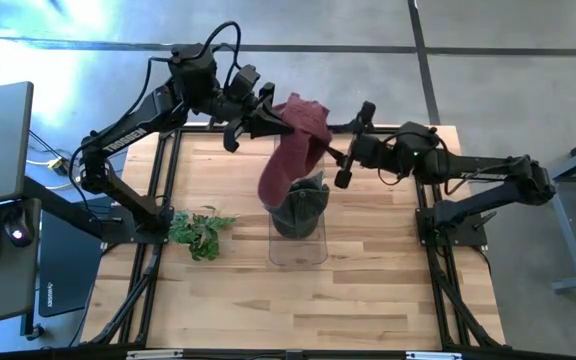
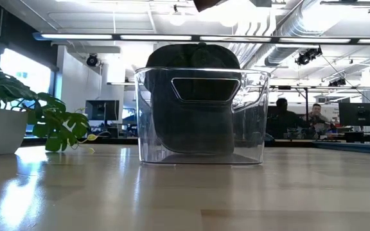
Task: Pick & Place hat
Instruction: Put the red cap into the top transparent bin
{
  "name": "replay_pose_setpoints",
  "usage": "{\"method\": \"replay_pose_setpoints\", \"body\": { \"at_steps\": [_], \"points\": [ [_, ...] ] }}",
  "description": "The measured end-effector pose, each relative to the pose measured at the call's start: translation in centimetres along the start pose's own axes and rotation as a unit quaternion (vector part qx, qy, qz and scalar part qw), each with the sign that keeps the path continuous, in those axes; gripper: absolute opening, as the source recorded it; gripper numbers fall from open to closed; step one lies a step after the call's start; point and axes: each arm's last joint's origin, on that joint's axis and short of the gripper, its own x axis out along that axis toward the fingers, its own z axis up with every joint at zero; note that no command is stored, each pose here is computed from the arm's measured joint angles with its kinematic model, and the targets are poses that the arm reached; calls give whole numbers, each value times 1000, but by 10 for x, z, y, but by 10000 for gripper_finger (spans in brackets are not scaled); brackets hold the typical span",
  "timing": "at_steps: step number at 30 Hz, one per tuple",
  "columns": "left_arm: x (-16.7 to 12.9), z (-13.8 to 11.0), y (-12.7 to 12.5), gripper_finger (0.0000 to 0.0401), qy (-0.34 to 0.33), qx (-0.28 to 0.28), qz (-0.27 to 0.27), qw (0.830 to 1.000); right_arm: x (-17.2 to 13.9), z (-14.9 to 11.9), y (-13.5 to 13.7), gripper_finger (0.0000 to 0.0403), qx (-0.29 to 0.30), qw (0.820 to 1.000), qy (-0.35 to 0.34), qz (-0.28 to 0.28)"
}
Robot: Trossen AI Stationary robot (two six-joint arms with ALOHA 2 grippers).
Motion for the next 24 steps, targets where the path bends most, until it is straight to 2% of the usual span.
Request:
{"method": "replay_pose_setpoints", "body": {
  "at_steps": [3, 6, 8, 10, 15, 19, 22, 24],
  "points": [
    [0, 0, 0, 0, 0, -9, 0, 1000, 0, -3, 3, 104, 22, 999, 6, 35],
    [0, -2, 1, 0, 7, -15, 2, 1000, -3, -2, 6, 38, 69, 993, 3, 92],
    [0, -4, 1, 2, 18, -19, 5, 1000, -7, 5, 3, 23, 109, 984, 4, 143],
    [-1, -8, 2, 6, 36, -15, 1, 999, -11, 14, -2, 27, 159, 965, 8, 209],
    [-2, -18, 4, 28, 83, 4, 0, 997, -23, 32, -21, 44, 288, 887, 52, 356],
    [2, -27, 12, 58, 109, 33, 6, 994, -34, 45, -32, 23, 352, 807, 71, 469],
    [7, -38, 22, 82, 143, 18, 24, 989, -39, 51, -39, 23, 399, 743, 84, 530],
    [10, -43, 29, 95, 156, 25, 50, 986, -41, 52, -42, 23, 429, 713, 103, 545]
  ]
}}
